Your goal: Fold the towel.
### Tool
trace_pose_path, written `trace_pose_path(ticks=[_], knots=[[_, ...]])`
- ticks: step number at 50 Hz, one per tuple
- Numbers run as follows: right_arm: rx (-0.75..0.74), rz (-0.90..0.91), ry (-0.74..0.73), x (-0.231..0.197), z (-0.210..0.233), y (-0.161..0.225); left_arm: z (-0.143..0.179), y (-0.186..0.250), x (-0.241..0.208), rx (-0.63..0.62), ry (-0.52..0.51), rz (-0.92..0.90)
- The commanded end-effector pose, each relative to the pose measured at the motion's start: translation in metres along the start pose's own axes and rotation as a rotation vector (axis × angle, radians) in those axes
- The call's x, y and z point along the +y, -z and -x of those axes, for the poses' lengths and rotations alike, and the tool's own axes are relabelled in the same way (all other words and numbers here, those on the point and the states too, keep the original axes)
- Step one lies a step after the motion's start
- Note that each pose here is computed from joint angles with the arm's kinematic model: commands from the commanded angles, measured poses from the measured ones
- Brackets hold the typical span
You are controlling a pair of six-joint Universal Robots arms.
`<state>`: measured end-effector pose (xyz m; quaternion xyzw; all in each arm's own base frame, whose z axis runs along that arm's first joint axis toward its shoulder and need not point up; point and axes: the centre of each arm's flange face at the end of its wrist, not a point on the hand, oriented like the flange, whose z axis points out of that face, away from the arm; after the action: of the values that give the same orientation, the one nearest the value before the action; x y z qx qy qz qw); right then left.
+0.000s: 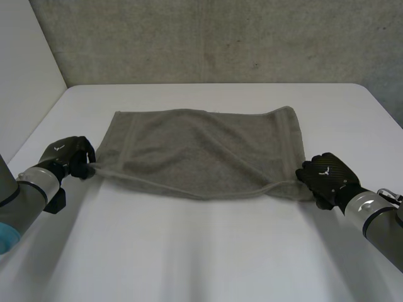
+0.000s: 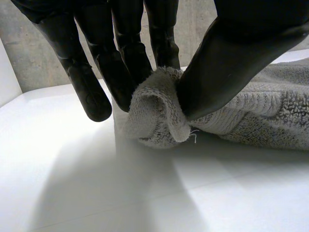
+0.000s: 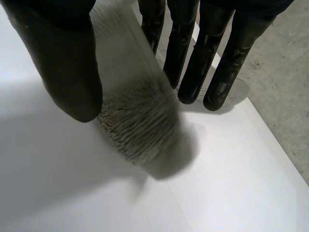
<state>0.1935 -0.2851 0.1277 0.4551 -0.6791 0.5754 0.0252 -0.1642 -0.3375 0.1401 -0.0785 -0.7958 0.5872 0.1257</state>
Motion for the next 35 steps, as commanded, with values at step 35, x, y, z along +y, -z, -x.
trace_pose_path(ticks=[35], knots=[[0.034, 0.036, -0.068, 0.009, -0.021, 0.001, -0.005, 0.004, -0.002, 0.033, 0.0, 0.009]])
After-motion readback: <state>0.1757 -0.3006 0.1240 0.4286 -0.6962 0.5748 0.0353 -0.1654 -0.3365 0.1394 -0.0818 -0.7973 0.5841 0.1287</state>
